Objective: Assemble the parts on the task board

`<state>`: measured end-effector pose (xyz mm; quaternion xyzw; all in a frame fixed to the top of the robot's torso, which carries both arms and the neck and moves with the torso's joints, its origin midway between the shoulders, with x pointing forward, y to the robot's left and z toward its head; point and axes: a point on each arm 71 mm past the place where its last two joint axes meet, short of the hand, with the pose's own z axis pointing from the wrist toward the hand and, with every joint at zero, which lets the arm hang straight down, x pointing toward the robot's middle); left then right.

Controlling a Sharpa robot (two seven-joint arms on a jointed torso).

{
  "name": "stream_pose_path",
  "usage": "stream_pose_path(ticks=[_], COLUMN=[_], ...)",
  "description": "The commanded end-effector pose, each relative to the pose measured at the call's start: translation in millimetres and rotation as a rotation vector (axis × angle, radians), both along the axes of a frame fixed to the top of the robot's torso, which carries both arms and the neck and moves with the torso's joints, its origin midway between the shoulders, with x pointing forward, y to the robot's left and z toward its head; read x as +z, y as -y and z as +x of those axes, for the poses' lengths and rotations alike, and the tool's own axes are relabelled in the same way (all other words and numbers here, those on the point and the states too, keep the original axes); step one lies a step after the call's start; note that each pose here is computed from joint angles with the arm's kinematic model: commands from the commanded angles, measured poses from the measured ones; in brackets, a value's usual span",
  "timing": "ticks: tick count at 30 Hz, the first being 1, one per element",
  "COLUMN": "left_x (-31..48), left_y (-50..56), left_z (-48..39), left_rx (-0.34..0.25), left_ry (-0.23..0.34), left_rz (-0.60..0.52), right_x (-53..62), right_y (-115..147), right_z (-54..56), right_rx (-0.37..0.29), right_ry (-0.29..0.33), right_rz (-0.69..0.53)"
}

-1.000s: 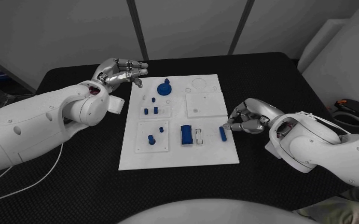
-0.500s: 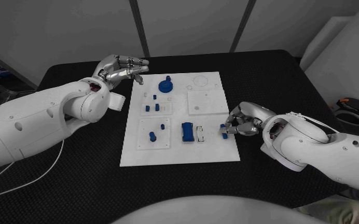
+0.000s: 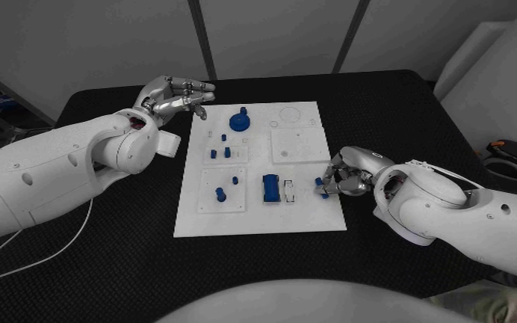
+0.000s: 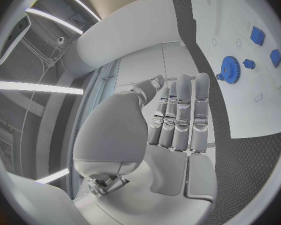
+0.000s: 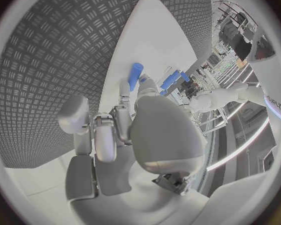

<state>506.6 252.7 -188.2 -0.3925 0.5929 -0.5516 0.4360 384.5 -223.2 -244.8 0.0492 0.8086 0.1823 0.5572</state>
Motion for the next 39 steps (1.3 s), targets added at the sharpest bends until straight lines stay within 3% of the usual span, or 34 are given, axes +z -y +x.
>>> stream_pose_path(ticks=[1, 10, 20, 26, 34, 39], left_x=[1.3, 1.3, 1.4, 1.4, 1.4, 1.4], left_y=[1.1, 0.0, -0.3, -0.7, -0.8, -1.1], left_z=[-0.3, -0.7, -1.0, -1.1, -1.1, -1.1], left_rx=[-0.012, -0.012, -0.012, -0.012, -0.011, -0.010], left_ry=[0.003, 0.001, 0.001, 0.000, 0.000, 0.000], left_rz=[-0.007, -0.006, -0.006, -0.005, -0.005, -0.005], right_x=[-3.4, -4.6, -4.8, -1.9, -1.5, 0.3], right_y=[-4, -15, -19, -20, -18, -21], right_z=[-1.3, -3.4, -5.1, -7.6, -13.0, -14.5], right_rx=[0.044, 0.084, 0.082, 0.037, -0.041, -0.066], right_ry=[0.033, 0.067, 0.075, 0.062, -0.028, -0.040], right_rz=[-0.114, -0.166, -0.169, -0.097, 0.036, 0.104])
